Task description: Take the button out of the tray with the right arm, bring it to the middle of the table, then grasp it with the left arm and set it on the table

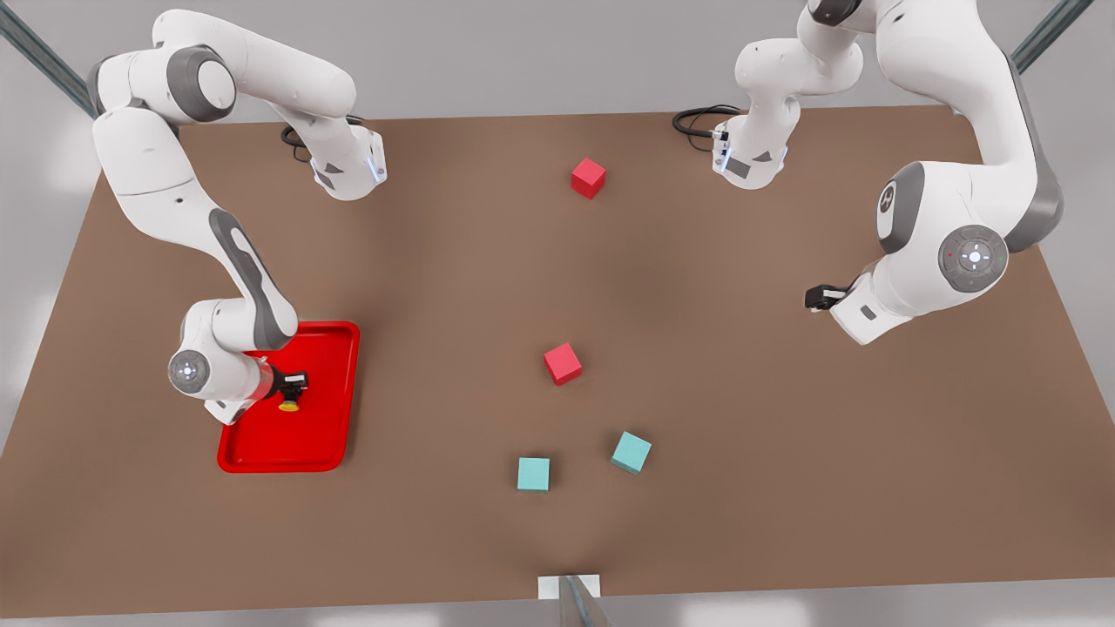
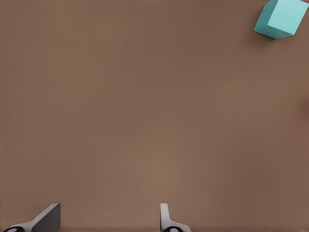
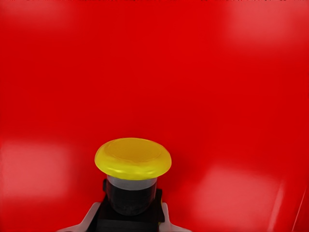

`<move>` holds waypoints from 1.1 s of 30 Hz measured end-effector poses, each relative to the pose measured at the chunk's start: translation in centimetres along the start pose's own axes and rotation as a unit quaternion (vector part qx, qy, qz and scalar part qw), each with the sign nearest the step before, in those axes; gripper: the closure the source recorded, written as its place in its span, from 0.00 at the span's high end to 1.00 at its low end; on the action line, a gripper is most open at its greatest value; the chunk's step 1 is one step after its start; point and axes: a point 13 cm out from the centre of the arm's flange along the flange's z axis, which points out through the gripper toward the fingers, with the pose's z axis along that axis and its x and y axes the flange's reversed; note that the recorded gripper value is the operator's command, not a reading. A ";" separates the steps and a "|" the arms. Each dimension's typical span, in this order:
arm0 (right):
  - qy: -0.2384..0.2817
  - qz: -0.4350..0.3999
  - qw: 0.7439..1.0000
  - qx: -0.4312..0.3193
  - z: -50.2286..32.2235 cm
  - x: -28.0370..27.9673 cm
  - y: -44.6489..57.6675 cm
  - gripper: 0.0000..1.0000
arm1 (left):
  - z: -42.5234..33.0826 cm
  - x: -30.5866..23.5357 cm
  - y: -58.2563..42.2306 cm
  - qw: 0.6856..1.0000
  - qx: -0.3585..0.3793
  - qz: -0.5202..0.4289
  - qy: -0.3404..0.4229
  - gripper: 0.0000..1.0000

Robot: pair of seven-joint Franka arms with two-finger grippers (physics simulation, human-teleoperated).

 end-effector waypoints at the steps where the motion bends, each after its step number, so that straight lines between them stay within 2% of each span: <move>1: -0.001 -0.001 1.000 -0.001 0.0 0.0 0.0 0.37 | 0.0 0.0 0.0 1.000 0.000 0.000 0.000 1.00; 10: -0.023 -0.020 1.000 0.007 -3.6 -0.9 0.7 0.36 | 0.0 0.0 0.3 1.000 0.000 -0.002 0.000 1.00; 13: -0.028 -0.038 0.999 0.009 -6.4 -1.6 4.3 0.36 | 0.0 0.0 0.6 1.000 0.000 -0.004 0.000 1.00; 21: -0.015 -0.102 0.995 -0.006 -9.4 -2.3 29.8 0.36 | -2.8 1.1 1.9 1.000 -0.001 -0.018 -0.020 1.00; 26: -0.007 -0.088 0.996 -0.030 -8.2 1.1 46.9 0.36 | -3.1 1.1 2.2 1.000 -0.001 -0.022 -0.021 1.00; 30: -0.028 -0.065 0.994 -0.077 -9.1 0.8 59.2 0.38 | -2.8 1.1 2.6 1.000 -0.001 -0.026 -0.017 1.00; 33: -0.023 -0.047 0.992 -0.114 -8.9 1.7 65.9 0.38 | -2.5 1.0 3.1 0.999 0.001 -0.032 -0.014 1.00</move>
